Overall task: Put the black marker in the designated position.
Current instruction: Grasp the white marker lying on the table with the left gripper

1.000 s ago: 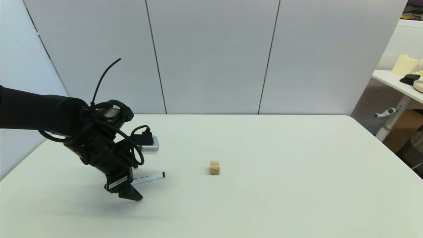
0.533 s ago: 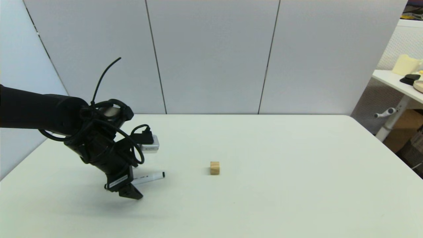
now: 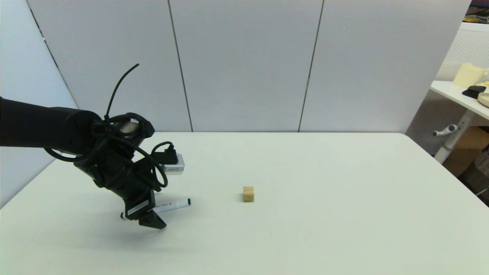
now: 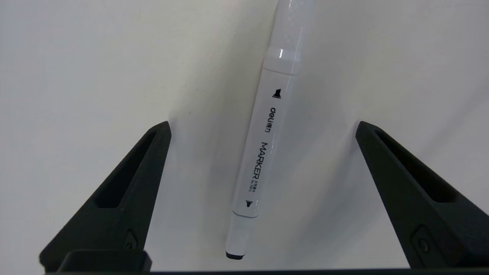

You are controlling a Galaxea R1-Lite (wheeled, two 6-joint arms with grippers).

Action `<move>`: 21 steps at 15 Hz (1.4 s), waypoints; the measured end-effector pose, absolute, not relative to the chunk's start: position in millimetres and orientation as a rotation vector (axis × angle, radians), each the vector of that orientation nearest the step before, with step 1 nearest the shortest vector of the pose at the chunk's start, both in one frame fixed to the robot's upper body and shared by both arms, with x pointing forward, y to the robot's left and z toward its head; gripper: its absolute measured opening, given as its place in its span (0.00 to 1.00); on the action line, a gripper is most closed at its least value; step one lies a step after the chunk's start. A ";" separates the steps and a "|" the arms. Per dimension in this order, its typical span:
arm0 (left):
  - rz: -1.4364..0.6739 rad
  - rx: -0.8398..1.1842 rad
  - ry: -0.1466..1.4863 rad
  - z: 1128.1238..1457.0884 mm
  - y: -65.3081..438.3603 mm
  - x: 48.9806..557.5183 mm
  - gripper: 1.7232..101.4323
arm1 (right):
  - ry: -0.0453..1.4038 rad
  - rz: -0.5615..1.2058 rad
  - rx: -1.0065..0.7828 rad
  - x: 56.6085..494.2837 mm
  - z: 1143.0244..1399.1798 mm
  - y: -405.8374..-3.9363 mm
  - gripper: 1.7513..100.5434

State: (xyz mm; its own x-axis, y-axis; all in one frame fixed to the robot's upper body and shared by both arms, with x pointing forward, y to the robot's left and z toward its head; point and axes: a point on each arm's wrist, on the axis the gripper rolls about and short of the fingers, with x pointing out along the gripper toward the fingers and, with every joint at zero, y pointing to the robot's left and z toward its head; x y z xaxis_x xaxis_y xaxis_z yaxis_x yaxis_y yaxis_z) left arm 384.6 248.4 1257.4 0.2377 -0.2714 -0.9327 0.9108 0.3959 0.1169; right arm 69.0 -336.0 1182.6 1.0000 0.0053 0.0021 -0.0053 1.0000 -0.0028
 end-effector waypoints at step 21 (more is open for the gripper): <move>-0.976 0.774 1.030 1254.1 248.4 382.1 0.38 | -0.002 0.005 -0.002 69.0 1182.6 -336.0 0.97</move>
